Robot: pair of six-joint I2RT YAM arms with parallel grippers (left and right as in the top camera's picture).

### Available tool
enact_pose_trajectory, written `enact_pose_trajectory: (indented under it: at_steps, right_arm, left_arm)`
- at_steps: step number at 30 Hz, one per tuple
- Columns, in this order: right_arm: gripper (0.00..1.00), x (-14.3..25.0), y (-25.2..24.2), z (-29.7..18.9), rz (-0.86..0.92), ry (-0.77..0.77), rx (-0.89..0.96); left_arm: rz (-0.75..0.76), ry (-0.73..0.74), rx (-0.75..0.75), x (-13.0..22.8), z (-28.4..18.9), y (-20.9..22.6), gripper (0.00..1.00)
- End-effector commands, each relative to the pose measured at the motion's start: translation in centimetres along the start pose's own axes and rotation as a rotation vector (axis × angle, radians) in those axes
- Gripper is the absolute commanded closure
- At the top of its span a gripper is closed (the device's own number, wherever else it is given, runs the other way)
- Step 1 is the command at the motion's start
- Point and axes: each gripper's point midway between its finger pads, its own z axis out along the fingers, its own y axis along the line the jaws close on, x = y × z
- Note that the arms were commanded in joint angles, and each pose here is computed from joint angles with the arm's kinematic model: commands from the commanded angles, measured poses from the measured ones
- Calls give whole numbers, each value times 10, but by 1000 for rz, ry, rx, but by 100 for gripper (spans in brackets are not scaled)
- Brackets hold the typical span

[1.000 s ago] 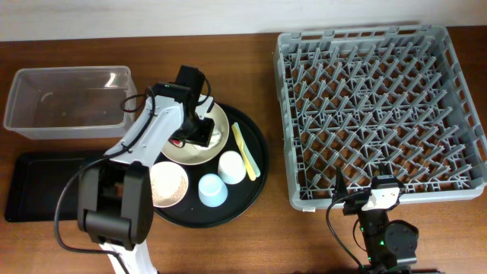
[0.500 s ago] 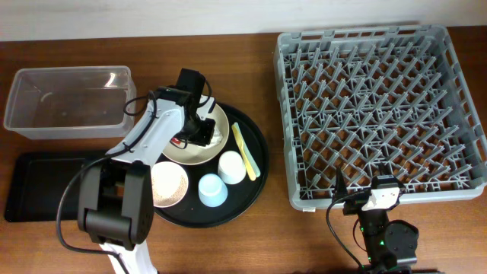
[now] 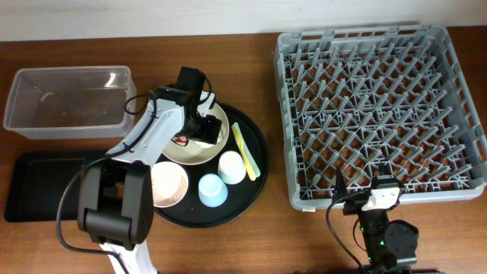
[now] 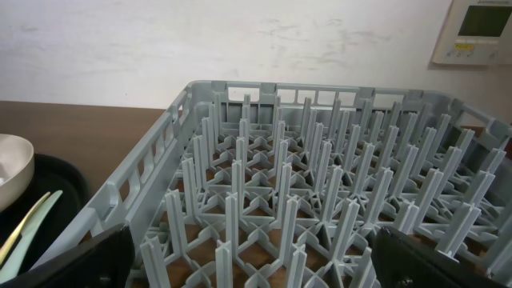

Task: Sort waste into correct bins and load items into the dishwasher rack
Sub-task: 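Move the left gripper over the beige bowl and grasp the white tissue, then carry the tissue with the left gripper and drop it into the clear bin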

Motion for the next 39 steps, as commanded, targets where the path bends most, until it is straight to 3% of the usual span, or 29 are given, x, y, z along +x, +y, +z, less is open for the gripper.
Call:
enact_pose_trajectory:
  at_steps: [1, 6, 10, 13, 20, 25, 30, 35, 39]
  right_arm:
    - [2, 2, 2, 0, 4, 4, -6]
    - [2, 2, 2, 0, 4, 4, -7]
    - [2, 2, 2, 0, 4, 4, -7]
    - [2, 2, 2, 0, 4, 4, -6]
    - [2, 2, 2, 0, 4, 4, -6]
    - [2, 2, 2, 0, 4, 4, -7]
    - [2, 2, 2, 0, 4, 4, -7]
    - [2, 2, 2, 0, 4, 4, -7]
    - [2, 2, 2, 0, 4, 4, -6]
  left_arm:
    - [8, 13, 12, 2, 9, -3, 24]
    - [8, 14, 16, 3, 9, -4, 38]
    - [12, 14, 16, 3, 9, -6, 58]
    - [19, 13, 17, 2, 9, -8, 59]
    - [24, 2, 11, 0, 9, -9, 77]
    - [24, 1, 12, -1, 9, -9, 100]
    - [28, -52, 12, -21, -6, -10, 100]
    - [29, -201, -2, -75, -91, -10, 100]
    - [-26, -268, -104, -92, -147, 25, 100]
